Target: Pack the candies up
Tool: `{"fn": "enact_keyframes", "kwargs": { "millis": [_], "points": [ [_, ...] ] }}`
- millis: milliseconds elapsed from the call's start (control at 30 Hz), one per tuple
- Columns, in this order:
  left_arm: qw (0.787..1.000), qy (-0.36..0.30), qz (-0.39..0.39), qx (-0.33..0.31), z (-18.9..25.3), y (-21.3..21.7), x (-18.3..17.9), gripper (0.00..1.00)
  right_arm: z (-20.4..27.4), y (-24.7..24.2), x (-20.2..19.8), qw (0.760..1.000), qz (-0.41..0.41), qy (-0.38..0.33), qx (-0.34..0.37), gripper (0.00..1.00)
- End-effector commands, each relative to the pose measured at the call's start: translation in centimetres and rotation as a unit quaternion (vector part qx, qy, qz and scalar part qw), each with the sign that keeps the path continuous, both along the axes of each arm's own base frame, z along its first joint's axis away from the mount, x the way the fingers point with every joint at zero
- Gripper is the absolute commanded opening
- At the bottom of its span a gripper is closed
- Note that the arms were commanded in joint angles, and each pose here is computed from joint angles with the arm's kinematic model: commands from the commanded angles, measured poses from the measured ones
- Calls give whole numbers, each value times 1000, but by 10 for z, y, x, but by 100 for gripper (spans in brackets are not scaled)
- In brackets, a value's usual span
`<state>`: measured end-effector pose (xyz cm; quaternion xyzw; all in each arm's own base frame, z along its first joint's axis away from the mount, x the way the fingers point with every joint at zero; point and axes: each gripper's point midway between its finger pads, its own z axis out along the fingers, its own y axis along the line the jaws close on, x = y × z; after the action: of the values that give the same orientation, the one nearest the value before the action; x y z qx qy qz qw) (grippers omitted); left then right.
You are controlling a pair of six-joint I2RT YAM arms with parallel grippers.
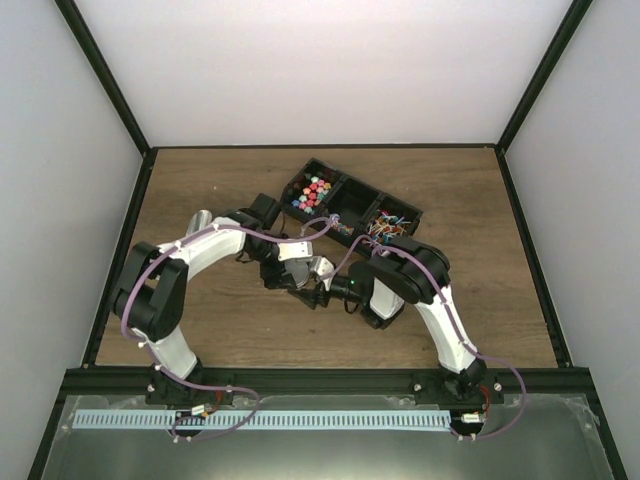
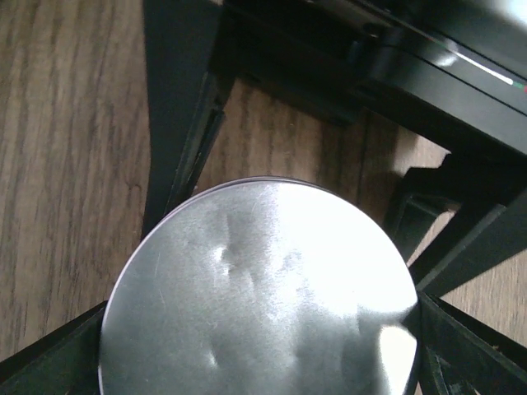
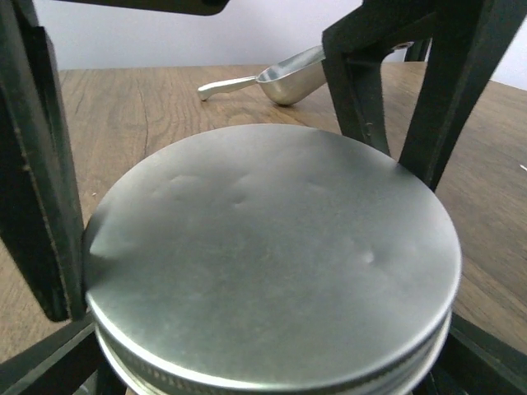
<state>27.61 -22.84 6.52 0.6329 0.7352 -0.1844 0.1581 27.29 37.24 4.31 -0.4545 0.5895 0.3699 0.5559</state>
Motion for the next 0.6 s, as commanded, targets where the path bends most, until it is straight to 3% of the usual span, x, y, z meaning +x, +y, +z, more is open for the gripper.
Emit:
{"fn": "enact_keyframes", "kwargs": {
  "millis": [0,167,333,500,567],
  "points": [
    [989,-36,-143,31,-8,15,-14,82,-1,-1,-16,999,34,9,-1,55],
    [982,-82,-162,45,-6,22,8,89,-1,-2,-17,999,35,11,-2,54],
    [998,-38,-54,3,19,16,27,97,-2,-1,-15,999,29,18,-2,54],
    [996,21,55,-64,37,7,3,100,-2,-1,-11,1000,20,22,-2,54],
    [993,12,90,-78,40,5,-2,100,-3,-1,-10,1000,18,22,-2,54]
  ]
}}
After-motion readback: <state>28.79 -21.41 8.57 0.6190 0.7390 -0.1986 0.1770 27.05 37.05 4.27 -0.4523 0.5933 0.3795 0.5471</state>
